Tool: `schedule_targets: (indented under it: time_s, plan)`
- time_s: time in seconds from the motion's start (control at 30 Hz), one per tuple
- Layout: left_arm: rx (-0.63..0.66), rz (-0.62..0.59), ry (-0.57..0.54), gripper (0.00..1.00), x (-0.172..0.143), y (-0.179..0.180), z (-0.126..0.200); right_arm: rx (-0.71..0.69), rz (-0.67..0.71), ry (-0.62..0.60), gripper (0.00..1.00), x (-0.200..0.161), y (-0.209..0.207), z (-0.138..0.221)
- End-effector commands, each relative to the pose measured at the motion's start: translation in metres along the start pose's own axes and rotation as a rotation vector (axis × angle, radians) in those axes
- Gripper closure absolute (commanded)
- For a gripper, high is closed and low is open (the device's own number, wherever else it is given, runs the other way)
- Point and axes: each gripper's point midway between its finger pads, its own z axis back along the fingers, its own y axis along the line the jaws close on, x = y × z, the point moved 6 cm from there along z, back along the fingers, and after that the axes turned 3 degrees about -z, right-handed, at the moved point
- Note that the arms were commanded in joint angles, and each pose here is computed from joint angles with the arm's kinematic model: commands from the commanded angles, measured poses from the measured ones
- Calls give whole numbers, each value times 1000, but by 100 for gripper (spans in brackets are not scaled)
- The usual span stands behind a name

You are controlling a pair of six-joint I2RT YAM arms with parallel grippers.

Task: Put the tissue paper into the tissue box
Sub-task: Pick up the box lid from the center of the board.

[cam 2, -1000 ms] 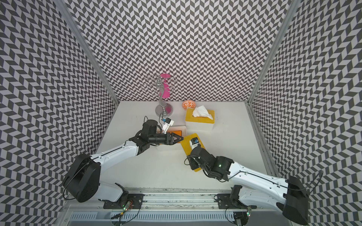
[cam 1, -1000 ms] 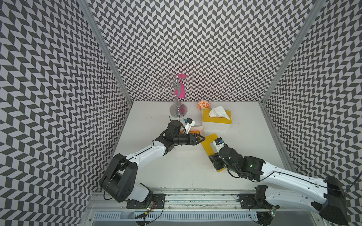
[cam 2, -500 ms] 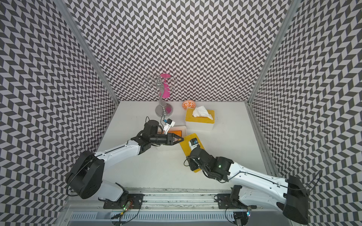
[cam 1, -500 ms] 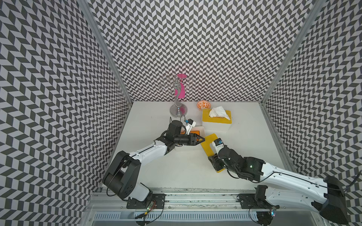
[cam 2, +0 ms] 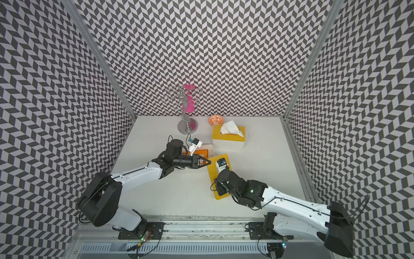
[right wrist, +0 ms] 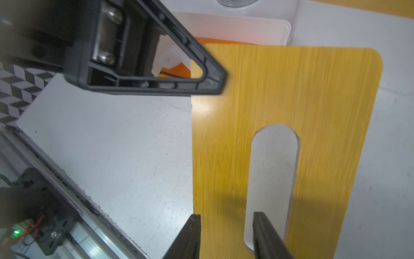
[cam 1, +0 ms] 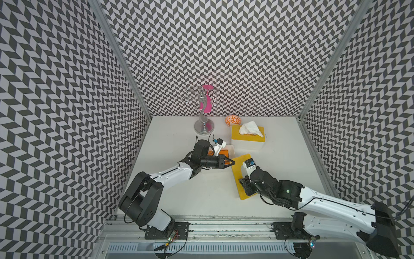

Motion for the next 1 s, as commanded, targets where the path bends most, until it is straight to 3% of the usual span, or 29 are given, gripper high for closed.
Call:
schedule_targets:
  time_s: [0.0,0.13,0.3,0.4,0.6,0.8,0.97]
  plan:
    - [-38,-23,-26,100,2,-7,1,53,-20,-99,81,22,11,11]
    - [-52,-42,-84,100,5,-18,13,112,-36,-125,66,28,16,20]
    - [-50,-67,-216,100,14,-33,43,284,-84,-221,49,41,28,47]
    - [-54,-68,-327,100,18,-40,70,404,-155,-314,41,47,30,65]
    - [-57,-2,-558,100,15,-43,131,570,-322,-456,16,50,23,92]
    - [-125,110,-732,100,2,-36,172,665,-373,-498,12,58,21,96]
    - [-228,194,-779,100,-9,-34,185,799,-436,-507,13,70,10,91]
